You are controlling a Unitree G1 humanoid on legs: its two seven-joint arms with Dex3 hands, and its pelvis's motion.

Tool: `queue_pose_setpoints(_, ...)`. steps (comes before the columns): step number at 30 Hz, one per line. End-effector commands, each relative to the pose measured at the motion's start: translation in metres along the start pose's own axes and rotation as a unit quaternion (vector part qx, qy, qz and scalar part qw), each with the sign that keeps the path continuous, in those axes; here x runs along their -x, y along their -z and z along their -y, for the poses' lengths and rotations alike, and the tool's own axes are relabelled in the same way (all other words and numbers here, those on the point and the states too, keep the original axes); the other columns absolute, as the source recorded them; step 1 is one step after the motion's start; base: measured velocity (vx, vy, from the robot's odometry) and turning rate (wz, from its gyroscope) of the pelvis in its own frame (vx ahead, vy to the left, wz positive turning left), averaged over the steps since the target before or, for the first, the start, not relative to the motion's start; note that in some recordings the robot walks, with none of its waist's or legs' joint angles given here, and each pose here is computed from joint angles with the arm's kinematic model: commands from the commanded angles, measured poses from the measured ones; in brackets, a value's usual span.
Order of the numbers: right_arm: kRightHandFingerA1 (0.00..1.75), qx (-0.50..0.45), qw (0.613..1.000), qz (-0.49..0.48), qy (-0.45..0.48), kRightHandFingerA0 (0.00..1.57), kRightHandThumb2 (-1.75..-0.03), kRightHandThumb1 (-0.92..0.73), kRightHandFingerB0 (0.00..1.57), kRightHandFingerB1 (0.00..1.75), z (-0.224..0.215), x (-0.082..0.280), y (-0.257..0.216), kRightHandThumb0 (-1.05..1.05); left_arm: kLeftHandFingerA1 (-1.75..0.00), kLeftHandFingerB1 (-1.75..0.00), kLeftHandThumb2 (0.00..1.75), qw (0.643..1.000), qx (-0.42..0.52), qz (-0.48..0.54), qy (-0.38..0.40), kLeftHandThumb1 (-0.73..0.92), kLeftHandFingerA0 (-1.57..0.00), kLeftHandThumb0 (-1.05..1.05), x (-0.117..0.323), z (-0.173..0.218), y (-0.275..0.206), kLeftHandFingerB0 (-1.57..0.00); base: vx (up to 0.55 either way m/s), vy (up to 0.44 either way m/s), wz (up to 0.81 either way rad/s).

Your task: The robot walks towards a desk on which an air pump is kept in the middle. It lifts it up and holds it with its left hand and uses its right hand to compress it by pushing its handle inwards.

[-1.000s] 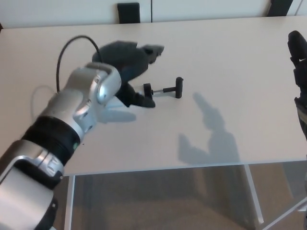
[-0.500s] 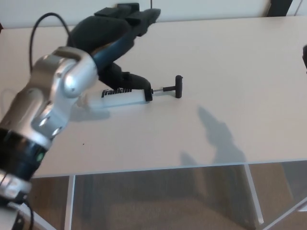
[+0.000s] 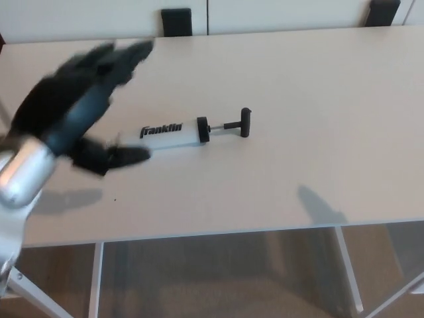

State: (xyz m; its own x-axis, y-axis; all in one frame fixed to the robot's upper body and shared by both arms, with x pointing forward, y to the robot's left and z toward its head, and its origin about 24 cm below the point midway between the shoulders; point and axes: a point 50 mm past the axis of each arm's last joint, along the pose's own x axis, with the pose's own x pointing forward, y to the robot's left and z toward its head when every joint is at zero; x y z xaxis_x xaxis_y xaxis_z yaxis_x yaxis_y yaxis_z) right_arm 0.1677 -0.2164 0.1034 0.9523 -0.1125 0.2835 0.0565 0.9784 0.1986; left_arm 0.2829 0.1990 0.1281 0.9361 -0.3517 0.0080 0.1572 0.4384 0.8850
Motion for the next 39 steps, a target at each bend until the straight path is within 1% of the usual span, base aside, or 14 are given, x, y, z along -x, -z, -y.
queue_pose_setpoints(1,0.45,0.106,0.974,0.126,-0.154,0.15,-1.07,-0.71,0.06,0.38,-0.001,0.078,-0.072,-0.86,-0.25,-0.29,0.56,0.900,0.337,0.254,0.107,0.49,-0.04,-0.62,0.222,-0.052,-0.037,-0.14,0.00,0.000,0.00)
queue_pose_setpoints(2,0.32,0.103,0.977,0.110,-0.152,0.23,-0.68,-0.90,0.15,0.26,0.003,0.085,-0.069,-0.84,-0.51,-0.48,0.88,0.882,0.375,0.237,0.157,0.26,-0.01,-0.36,0.234,-0.045,-0.027,0.00,0.00,0.000,0.00)
queue_pose_setpoints(5,0.32,0.106,0.980,0.080,-0.148,0.24,-0.68,-0.89,0.15,0.26,0.008,0.098,-0.064,-0.80,-0.37,-0.39,0.74,0.853,0.427,0.200,0.221,0.41,-0.09,-0.69,0.255,-0.035,-0.012,-0.18,0.00,0.000,0.00)
queue_pose_setpoints(7,0.46,0.111,0.982,0.052,-0.141,0.16,-1.05,-0.72,0.06,0.37,0.010,0.108,-0.057,-0.82,-0.39,-0.39,0.75,0.840,0.452,0.165,0.250,0.40,-0.11,-0.69,0.268,-0.030,-0.003,-0.19,0.00,0.000,0.00)
queue_pose_setpoints(9,0.46,0.112,0.983,0.040,-0.139,0.16,-1.05,-0.72,0.06,0.37,0.011,0.113,-0.054,-0.82,-0.39,-0.39,0.75,0.838,0.455,0.151,0.259,0.40,-0.11,-0.69,0.272,-0.029,0.000,-0.19,0.00,0.000,0.00)
queue_pose_setpoints(10,0.33,0.118,0.983,0.031,-0.137,0.24,-0.69,-0.90,0.13,0.24,0.011,0.116,-0.051,-0.81,-0.40,-0.39,0.73,0.836,0.458,0.138,0.268,0.40,-0.15,-0.67,0.274,-0.026,0.004,-0.22,0.00,0.000,0.00)
queue_pose_setpoints(15,0.46,0.108,0.986,0.005,-0.126,0.17,-1.03,-0.71,0.06,0.38,0.014,0.120,-0.039,-0.79,-0.34,-0.31,0.56,0.819,0.471,0.101,0.311,0.48,-0.27,-0.64,0.274,-0.012,0.017,-0.32,0.00,0.000,0.00)
queue_pose_setpoints(16,0.33,0.108,0.987,-0.010,-0.118,0.27,-0.67,-0.87,0.16,0.27,0.016,0.122,-0.032,-0.79,-0.47,-0.45,0.79,0.809,0.480,0.092,0.326,0.40,-0.30,-0.67,0.274,-0.007,0.022,-0.34,0.00,0.000,0.00)
queue_pose_setpoints(23,0.45,0.091,0.988,-0.076,-0.100,0.17,-1.00,-0.71,0.10,0.40,0.029,0.127,-0.002,-0.79,-0.40,-0.35,0.55,0.782,0.481,0.011,0.397,0.48,-0.41,-0.57,0.282,0.011,0.044,-0.44,0.00,0.000,0.00)
queue_pose_setpoints(25,0.33,0.080,0.987,-0.094,-0.098,0.25,-0.67,-0.89,0.14,0.27,0.033,0.130,0.008,-0.77,-0.51,-0.44,0.77,0.779,0.481,-0.006,0.403,0.43,-0.43,-0.66,0.286,0.016,0.049,-0.38,0.00,0.000,0.00)
queue_pose_setpoints(27,0.47,0.085,0.985,-0.121,-0.086,0.19,-1.03,-0.70,0.07,0.38,0.038,0.131,0.020,-0.79,-0.42,-0.36,0.55,0.774,0.486,-0.031,0.405,0.49,-0.49,-0.53,0.293,0.021,0.058,-0.49,0.00,0.000,0.00)
queue_pose_setpoints(30,0.47,0.088,0.984,-0.127,-0.083,0.19,-1.03,-0.70,0.07,0.38,0.039,0.130,0.023,-0.79,-0.42,-0.36,0.55,0.772,0.488,-0.036,0.406,0.49,-0.49,-0.53,0.294,0.022,0.060,-0.49,0.00,0.000,0.00)
queue_pose_setpoints(32,0.33,0.101,0.980,-0.149,-0.079,0.28,-0.67,-0.87,0.17,0.27,0.048,0.130,0.038,-0.76,-0.44,-0.39,0.56,0.761,0.512,-0.095,0.388,0.50,-0.56,-0.53,0.309,0.024,0.079,-0.59,0.00,0.000,0.00)
queue_pose_setpoints(39,0.46,0.116,0.963,-0.236,-0.054,0.20,-1.02,-0.68,0.07,0.38,0.063,0.141,0.060,-0.80,-0.64,-0.57,0.83,0.645,0.708,-0.252,0.139,0.45,-0.65,-0.40,0.356,0.047,0.123,-0.57,0.00,0.000,0.00)
